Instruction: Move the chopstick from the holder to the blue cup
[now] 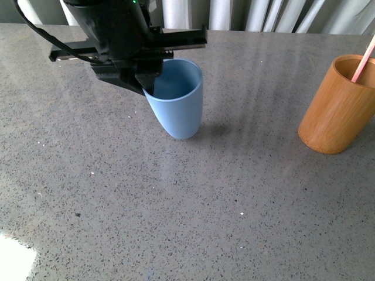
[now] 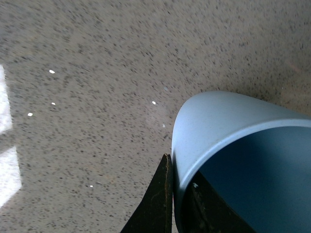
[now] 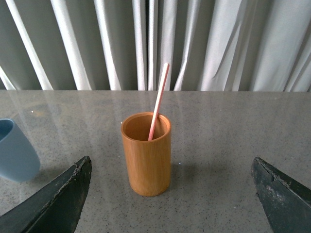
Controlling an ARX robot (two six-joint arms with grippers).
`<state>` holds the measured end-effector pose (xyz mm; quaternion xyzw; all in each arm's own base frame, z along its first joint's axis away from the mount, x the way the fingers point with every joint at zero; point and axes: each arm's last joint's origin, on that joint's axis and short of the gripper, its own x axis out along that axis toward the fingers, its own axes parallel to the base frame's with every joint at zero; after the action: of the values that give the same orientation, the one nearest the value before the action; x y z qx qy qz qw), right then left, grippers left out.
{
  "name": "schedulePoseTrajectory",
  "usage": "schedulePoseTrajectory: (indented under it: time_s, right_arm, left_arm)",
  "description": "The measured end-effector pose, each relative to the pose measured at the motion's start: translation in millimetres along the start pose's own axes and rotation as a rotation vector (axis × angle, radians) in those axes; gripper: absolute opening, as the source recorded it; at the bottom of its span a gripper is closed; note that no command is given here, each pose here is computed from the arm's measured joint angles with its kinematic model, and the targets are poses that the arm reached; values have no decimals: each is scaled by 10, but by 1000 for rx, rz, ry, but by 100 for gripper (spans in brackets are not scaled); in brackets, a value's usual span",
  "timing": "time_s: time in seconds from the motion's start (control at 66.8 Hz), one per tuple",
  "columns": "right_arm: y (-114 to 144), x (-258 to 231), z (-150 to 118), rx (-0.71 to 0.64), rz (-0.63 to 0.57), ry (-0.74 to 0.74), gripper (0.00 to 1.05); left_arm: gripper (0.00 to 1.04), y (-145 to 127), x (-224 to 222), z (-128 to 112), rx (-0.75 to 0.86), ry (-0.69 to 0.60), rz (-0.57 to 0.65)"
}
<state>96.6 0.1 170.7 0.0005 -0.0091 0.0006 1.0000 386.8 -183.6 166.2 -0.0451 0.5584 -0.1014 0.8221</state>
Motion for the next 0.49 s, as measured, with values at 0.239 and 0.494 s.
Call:
schedulePoseTrajectory:
  time_s: [0.239, 0.494]
  right_arm:
    - [0, 0, 1, 0, 0, 0, 96]
    - [0, 0, 0, 0, 0, 0, 96]
  left_arm:
    - [2, -47, 72, -58, -5, 29, 29]
    - [2, -48, 110, -72, -21, 35, 41]
